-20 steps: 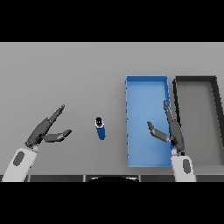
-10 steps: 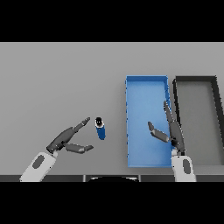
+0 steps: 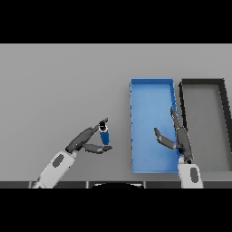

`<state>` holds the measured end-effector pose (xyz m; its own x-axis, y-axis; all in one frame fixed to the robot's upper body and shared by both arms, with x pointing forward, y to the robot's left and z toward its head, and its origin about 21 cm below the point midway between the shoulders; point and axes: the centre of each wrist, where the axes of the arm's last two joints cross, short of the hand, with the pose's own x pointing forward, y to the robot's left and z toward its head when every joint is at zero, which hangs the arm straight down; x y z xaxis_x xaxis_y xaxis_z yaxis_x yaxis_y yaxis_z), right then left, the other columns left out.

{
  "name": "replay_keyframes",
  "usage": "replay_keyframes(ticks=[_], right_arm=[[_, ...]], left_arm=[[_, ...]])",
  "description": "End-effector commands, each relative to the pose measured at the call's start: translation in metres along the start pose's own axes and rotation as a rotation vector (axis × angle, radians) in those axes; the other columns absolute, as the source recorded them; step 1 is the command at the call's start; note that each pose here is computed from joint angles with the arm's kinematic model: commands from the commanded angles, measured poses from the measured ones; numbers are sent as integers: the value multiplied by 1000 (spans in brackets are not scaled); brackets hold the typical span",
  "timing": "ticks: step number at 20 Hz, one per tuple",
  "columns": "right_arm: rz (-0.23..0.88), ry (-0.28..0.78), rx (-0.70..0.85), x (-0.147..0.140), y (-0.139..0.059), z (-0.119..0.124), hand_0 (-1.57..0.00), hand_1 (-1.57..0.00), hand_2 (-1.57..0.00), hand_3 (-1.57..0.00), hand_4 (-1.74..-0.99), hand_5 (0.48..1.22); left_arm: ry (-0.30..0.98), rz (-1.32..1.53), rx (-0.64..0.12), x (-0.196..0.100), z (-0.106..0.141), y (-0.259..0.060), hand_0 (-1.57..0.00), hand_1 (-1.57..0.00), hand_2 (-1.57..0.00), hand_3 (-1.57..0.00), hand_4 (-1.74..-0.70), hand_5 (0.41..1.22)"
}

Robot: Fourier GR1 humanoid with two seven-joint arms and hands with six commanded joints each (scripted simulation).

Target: Pick up the blue pipe and place it into the blue bin.

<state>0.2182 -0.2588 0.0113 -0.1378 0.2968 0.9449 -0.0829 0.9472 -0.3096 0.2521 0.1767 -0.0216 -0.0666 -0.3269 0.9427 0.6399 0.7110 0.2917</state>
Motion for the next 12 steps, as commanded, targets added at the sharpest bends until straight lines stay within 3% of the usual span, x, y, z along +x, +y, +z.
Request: replay_keyframes(ticks=[1, 5, 8, 10, 11, 12], right_arm=[[-1, -3, -5, 1, -3, 0, 1, 1, 1, 1, -1220, 639], [15, 10, -9, 1, -9, -1, 1, 1, 1, 1, -1207, 646], [19, 3, -13, 1, -7, 1, 1, 1, 1, 1, -1210, 653], [10, 2, -11, 0, -7, 2, 1, 1, 1, 1, -1217, 655], [11, 3, -17, 0, -7, 0, 1, 1, 1, 1, -1220, 656], [7, 13, -6, -1, -3, 0, 1, 1, 1, 1, -1220, 656]], left_arm=[[7, -20, 1, 1, -5, -2, 1, 1, 1, 1, -1076, 435], [-6, 21, -14, -1, -20, -16, 1, 1, 1, 1, -1078, 428], [-54, 65, -13, 1, -28, -20, 1, 0, -54, -40, -1140, 502], [-78, 133, -8, 2, -31, -23, -10, -156, -308, -276, -1243, 613], [-93, 171, -7, 2, -31, -24, -125, -319, -485, -535, -1281, 735], [-96, 183, 6, -2, -31, -25, -359, -547, -689, -742, -1369, 832]])
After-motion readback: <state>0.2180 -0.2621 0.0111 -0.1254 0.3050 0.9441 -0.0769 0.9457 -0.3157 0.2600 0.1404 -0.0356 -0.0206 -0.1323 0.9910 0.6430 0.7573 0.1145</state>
